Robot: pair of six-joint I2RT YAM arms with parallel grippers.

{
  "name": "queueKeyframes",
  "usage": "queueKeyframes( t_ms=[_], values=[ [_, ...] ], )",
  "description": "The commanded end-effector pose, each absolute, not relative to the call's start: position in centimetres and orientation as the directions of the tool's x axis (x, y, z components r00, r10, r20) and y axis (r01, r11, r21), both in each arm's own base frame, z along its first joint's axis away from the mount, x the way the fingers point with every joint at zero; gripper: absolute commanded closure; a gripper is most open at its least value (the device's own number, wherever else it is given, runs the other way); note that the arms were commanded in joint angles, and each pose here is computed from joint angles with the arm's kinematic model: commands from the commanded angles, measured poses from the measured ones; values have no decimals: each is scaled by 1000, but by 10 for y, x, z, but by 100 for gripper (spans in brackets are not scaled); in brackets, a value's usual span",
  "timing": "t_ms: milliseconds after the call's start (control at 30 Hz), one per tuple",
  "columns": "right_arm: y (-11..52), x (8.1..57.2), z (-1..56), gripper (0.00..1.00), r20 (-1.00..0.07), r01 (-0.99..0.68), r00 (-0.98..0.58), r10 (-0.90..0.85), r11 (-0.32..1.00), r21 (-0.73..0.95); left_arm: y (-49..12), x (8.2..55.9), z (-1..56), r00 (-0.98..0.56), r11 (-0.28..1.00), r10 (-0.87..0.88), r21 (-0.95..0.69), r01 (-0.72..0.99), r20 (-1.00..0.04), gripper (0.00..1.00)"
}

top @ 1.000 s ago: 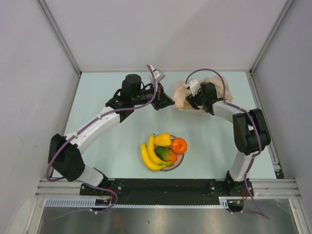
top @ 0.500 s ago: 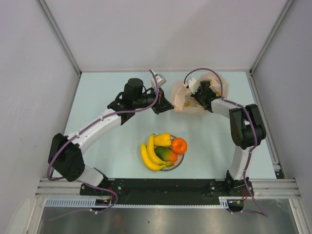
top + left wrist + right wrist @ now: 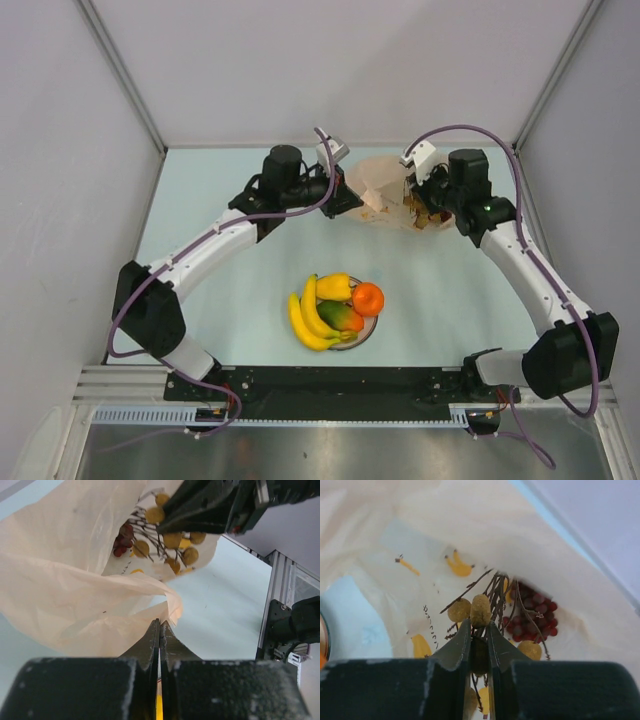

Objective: Take the fake fruits out of the plastic bag

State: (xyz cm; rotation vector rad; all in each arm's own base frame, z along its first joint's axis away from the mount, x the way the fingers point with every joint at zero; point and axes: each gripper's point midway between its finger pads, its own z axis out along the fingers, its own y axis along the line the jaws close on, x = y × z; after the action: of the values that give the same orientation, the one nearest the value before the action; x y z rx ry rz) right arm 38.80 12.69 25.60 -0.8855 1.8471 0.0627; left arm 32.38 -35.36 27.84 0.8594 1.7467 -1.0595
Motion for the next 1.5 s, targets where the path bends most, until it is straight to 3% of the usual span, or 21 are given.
queueKeyframes(
  t_ms=[0, 267, 400, 567, 733, 900, 1000, 1167, 1467],
  values=[
    [128, 352, 224, 100, -776, -673, -305, -552, 701, -234, -358, 324, 311, -289, 366, 62, -248, 897, -955, 100],
    [152, 287, 313, 100, -846, -737, -16, -533, 578, -350, -355, 330, 314, -293, 409, 44, -251, 878, -955, 100],
    [156, 241, 341, 100, -879, -775, 37, -476, 541, -326, -351, 331, 310, -254, 409, 100, -193, 892, -962, 100],
    [168, 186, 309, 100, -866, -910, 35, -498, 343, -234, -335, 351, 299, -213, 485, 179, -102, 868, -961, 100],
    [203, 191, 271, 100, -826, -945, 105, -554, 203, -256, -323, 354, 306, -286, 487, 76, -215, 847, -955, 100],
    [249, 205, 264, 100, -832, -947, 144, -536, 169, -273, -316, 357, 311, -315, 498, 4, -271, 823, -949, 100],
    [274, 189, 254, 100, -840, -969, 127, -527, 113, -218, -314, 353, 316, -294, 480, 39, -240, 844, -955, 100],
    [297, 199, 242, 100, -871, -971, -26, -491, 218, -94, -300, 358, 326, -270, 535, 13, -222, 815, -963, 100],
    [310, 181, 211, 100, -809, -930, -325, -490, 322, 178, -295, 342, 324, -255, 511, 5, -217, 832, -967, 100]
  ],
)
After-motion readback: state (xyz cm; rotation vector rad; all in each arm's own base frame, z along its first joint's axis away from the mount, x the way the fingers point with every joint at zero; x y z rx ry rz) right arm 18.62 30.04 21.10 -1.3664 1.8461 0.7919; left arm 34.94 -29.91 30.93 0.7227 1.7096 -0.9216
